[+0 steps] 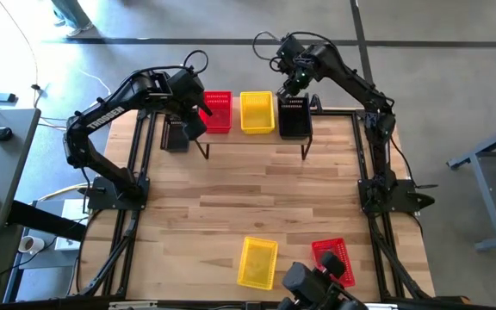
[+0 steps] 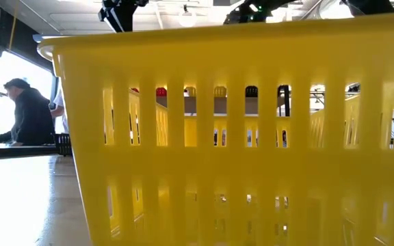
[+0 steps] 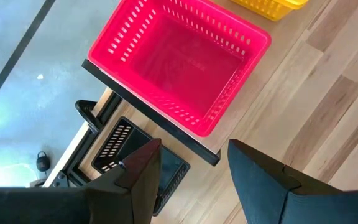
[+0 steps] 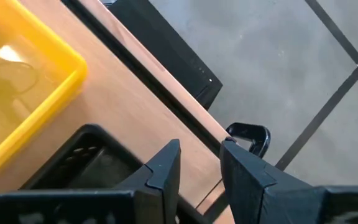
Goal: Stack baskets on shelf by color
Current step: Adjust the shelf
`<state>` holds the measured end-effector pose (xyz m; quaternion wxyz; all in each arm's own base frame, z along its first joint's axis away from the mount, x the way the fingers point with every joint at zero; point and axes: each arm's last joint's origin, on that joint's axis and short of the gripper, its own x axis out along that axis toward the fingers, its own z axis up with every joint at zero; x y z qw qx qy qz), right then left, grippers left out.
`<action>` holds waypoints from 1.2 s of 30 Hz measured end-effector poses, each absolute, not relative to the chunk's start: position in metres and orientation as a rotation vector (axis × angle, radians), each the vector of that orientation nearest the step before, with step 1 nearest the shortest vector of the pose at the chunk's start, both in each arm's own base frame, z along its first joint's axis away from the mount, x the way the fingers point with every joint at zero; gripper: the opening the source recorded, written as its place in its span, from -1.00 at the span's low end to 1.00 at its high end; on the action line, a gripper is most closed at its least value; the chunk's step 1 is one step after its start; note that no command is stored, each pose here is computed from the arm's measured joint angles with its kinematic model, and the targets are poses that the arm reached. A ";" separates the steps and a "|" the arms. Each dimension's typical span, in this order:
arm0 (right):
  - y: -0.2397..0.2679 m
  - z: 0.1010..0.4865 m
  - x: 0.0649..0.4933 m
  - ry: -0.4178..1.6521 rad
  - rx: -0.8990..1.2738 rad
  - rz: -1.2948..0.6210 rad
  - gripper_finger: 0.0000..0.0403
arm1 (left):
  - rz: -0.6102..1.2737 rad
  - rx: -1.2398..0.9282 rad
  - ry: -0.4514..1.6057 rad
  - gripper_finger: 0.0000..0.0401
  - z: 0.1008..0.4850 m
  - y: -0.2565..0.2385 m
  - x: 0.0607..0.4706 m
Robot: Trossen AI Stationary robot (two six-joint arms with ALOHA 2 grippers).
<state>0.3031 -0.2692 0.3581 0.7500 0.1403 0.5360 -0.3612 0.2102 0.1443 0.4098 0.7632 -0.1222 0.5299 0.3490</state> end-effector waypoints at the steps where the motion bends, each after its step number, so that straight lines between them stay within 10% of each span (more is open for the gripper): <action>1: -0.268 0.362 0.302 1.167 0.307 -0.787 -0.51 | 0.758 -0.267 1.160 -0.12 0.409 0.144 0.210; 36: -0.119 0.457 0.280 0.948 0.386 -0.681 -0.51 | 0.560 -0.391 1.423 -0.12 0.318 0.102 0.153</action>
